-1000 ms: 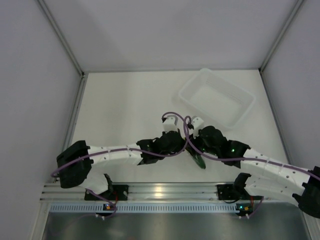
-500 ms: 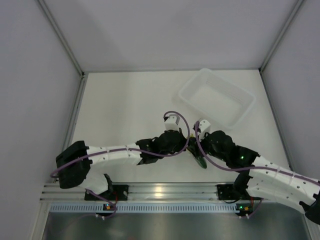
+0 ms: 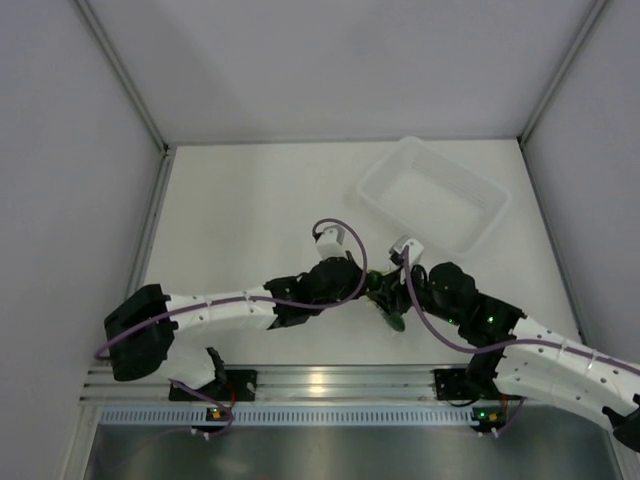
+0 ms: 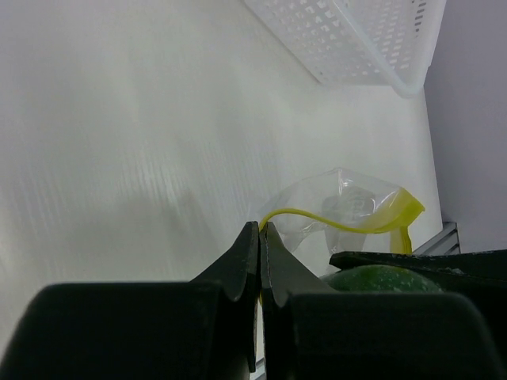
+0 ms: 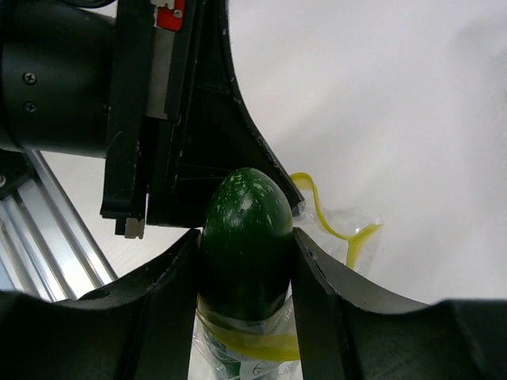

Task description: Open the zip-top bag and remove the fake food

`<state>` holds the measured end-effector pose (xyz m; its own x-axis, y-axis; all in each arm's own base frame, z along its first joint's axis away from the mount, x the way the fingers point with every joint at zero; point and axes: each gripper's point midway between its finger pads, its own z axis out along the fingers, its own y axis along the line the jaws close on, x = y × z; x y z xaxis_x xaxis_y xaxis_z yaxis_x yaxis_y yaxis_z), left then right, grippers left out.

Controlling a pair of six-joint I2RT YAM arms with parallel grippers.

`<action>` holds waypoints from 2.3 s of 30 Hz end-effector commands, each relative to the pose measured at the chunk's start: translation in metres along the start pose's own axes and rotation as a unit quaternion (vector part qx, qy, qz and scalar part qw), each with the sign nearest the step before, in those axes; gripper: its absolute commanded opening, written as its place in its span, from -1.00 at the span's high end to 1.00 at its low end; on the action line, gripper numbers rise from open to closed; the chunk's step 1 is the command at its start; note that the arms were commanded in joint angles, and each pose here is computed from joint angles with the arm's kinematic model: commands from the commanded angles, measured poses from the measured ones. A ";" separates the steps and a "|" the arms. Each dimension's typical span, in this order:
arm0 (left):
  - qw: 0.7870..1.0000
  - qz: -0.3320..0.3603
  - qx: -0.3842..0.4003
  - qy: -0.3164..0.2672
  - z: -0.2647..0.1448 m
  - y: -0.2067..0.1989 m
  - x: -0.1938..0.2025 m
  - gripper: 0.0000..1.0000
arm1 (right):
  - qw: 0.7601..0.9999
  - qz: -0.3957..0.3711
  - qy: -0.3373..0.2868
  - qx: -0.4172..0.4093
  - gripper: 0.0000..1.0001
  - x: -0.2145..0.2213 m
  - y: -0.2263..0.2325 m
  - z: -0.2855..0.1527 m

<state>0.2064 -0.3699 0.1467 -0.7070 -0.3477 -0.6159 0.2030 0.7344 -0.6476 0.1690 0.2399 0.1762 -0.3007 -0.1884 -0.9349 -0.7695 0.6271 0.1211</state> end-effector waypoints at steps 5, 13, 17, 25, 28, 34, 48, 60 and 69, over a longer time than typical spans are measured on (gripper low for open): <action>0.997 0.012 0.074 -0.008 -0.010 -0.042 -0.005 1.00 | 0.984 0.051 -0.171 0.028 0.98 -0.086 -0.001 -0.002; 0.996 0.028 0.084 0.006 -0.014 -0.044 0.008 1.00 | 0.967 0.058 -0.235 0.084 1.00 -0.116 -0.021 -0.002; 0.999 0.029 0.038 -0.024 -0.013 -0.023 -0.003 1.00 | 0.950 0.079 -0.276 0.124 1.00 -0.137 -0.035 -0.011; 0.996 0.043 -0.069 -0.040 -0.011 0.027 -0.025 1.00 | 0.918 0.105 -0.322 0.206 1.00 -0.193 -0.063 -0.041; 0.992 0.049 -0.109 -0.036 -0.013 0.051 -0.039 1.00 | 0.924 0.100 -0.268 0.253 1.00 -0.190 -0.084 -0.037; 0.980 0.056 -0.180 -0.070 -0.034 0.093 -0.089 1.00 | 0.913 0.100 -0.131 0.372 0.96 -0.170 -0.162 -0.032; 0.964 0.117 -0.226 -0.074 -0.072 0.104 -0.137 1.00 | 0.868 0.086 0.091 0.480 0.88 -0.102 -0.323 0.012; 0.957 0.148 -0.247 -0.040 -0.085 0.118 -0.149 1.00 | 0.858 0.100 0.197 0.464 0.56 -0.031 -0.392 0.073; 0.936 0.144 -0.321 -0.033 -0.101 0.153 -0.183 1.00 | 0.859 0.130 0.195 0.455 -0.08 -0.018 -0.391 0.079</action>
<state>0.2937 -0.1462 0.1948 -0.6277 -0.1496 -0.7640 -0.0843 0.9887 -0.1243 0.5125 0.0600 0.0879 -0.7482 -0.1229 -0.6520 0.0273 0.9762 -0.2153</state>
